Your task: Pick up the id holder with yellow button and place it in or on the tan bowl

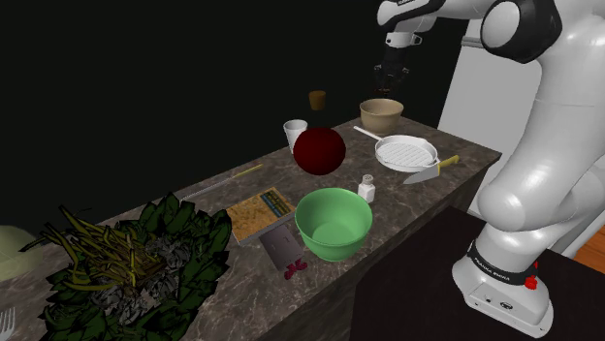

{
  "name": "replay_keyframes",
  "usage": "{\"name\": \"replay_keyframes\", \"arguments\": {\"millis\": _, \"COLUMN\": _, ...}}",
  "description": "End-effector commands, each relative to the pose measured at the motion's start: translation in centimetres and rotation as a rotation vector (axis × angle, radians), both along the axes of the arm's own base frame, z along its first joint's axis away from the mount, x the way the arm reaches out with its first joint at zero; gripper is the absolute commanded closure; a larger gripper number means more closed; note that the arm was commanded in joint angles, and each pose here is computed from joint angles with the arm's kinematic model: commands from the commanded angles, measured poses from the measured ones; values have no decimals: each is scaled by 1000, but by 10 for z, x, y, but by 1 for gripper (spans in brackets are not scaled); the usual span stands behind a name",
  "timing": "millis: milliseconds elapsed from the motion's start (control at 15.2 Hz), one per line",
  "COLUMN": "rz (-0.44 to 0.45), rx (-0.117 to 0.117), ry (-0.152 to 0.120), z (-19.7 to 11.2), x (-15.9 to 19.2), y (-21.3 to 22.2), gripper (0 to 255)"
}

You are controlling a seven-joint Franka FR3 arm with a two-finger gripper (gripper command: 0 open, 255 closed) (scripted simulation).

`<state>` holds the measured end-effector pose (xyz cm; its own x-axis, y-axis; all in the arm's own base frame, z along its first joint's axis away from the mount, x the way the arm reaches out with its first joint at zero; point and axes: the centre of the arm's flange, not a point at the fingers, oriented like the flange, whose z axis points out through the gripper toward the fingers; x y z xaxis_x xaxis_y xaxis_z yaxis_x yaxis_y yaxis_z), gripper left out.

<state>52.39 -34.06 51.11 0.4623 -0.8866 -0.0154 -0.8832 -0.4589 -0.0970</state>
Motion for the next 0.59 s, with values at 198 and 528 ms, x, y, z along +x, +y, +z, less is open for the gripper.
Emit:
{"name": "replay_keyframes", "arguments": {"millis": 198, "rz": 1, "rx": 0, "ry": 0, "z": -18, "x": 6, "y": -31, "gripper": 255}}
{"name": "replay_keyframes", "arguments": {"millis": 528, "rz": 1, "rx": 0, "ry": 0, "z": -44, "x": 6, "y": -31, "gripper": 255}}
